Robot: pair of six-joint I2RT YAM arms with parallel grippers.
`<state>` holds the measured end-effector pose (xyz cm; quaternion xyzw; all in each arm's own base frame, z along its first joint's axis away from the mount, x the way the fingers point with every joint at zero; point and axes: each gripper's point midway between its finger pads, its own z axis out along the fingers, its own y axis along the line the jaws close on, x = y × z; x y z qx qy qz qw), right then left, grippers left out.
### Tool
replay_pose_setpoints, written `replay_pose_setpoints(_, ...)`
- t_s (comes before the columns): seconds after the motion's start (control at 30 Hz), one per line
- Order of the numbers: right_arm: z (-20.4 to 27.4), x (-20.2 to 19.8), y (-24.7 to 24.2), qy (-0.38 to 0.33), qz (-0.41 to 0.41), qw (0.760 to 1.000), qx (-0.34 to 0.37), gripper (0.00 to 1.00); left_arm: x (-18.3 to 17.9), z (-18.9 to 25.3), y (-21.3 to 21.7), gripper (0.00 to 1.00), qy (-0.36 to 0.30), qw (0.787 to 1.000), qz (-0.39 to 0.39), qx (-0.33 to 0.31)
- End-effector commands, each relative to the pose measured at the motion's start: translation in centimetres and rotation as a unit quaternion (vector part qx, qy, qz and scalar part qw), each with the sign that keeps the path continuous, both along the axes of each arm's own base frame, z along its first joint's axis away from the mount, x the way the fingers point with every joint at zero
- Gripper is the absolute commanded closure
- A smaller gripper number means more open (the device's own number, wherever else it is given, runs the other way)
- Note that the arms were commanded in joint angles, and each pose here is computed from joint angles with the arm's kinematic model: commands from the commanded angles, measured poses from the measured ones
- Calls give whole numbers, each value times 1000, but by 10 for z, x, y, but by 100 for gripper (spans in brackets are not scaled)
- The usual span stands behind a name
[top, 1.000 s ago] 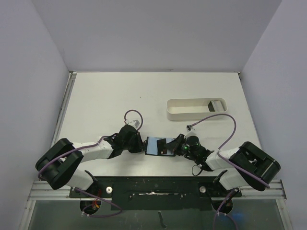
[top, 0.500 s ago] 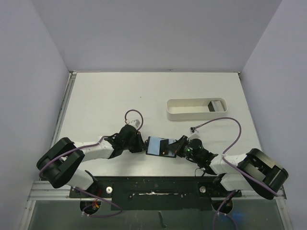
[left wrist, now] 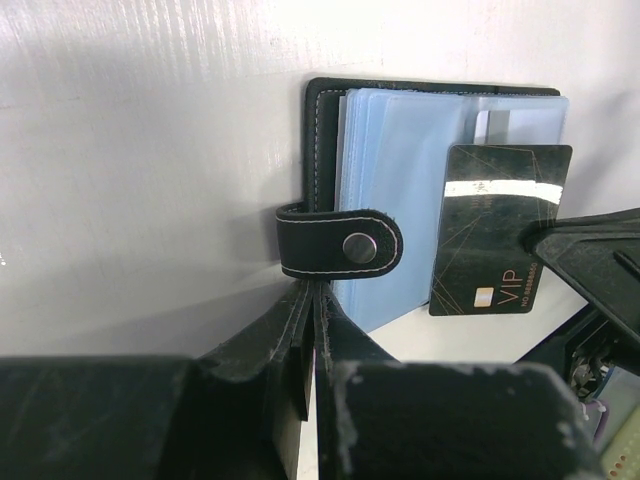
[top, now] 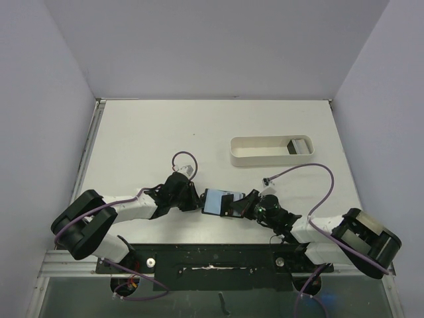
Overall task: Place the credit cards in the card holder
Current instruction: Insert the credit card into the card holder.
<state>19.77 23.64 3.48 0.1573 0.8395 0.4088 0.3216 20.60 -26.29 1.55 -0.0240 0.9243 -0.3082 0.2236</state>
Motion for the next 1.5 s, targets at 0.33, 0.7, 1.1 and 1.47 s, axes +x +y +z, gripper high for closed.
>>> replay_pose_setpoints(0.33,7,9,-4,-31,-26,999,-16,100,-9,-15,10,97,14,1000,1,21)
replay_pose_setpoints(0.7,4,14,-1,-18,-24,999,-26,100,-10,-16,8,97,17,1000,-1,17)
replay_pose_setpoints(1.1,2,18,-2,-8,-23,1000,-12,100,-12,-16,4,97,19,1000,-5,10)
replay_pose_setpoints(1.47,8,23,1,-3,-18,1000,20,100,-14,-19,1,97,23,1000,-8,10)
